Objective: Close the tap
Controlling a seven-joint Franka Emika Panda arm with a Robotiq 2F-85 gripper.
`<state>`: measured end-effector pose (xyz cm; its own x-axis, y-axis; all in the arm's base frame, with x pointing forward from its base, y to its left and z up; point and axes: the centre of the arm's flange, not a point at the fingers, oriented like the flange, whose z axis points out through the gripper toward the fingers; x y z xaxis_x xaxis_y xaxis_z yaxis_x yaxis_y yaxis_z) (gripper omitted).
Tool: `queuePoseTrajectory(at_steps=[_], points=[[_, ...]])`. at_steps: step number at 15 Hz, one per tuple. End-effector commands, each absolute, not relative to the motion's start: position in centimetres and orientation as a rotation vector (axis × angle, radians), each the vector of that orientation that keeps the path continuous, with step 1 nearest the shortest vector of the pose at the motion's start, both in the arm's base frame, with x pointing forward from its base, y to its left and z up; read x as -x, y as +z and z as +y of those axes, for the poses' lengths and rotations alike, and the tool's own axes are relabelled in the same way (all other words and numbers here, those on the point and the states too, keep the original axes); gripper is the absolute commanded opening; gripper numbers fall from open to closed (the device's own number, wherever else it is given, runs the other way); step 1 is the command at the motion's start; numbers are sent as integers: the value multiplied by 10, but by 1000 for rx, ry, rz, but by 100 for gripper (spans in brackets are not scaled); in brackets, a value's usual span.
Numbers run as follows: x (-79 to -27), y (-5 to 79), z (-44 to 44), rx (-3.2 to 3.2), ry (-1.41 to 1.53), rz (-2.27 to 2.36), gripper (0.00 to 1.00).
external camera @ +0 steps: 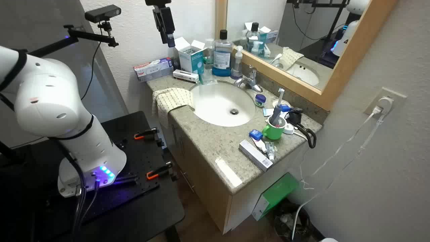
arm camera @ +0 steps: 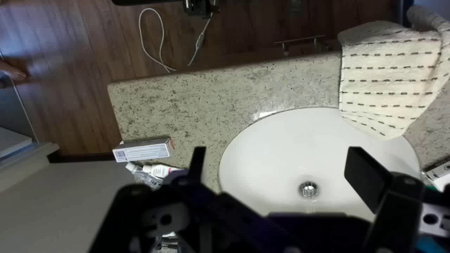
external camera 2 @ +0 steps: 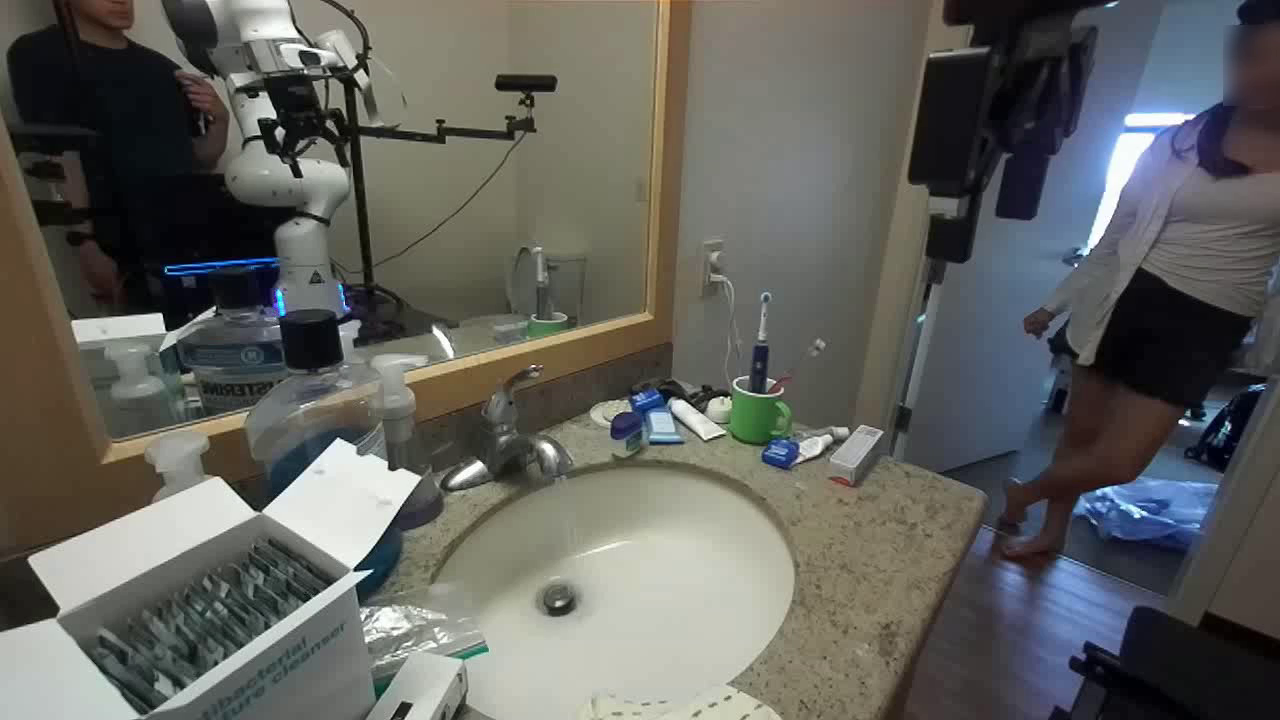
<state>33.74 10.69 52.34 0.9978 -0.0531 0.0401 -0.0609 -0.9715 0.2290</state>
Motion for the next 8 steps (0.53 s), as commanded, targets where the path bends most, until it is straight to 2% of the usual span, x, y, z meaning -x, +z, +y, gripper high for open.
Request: queuePoseTrajectory(at_steps=[1,8], points=[[-337,523,107,-2908,49,-84,100],[-343,523,109,-2910,27,-120,100]])
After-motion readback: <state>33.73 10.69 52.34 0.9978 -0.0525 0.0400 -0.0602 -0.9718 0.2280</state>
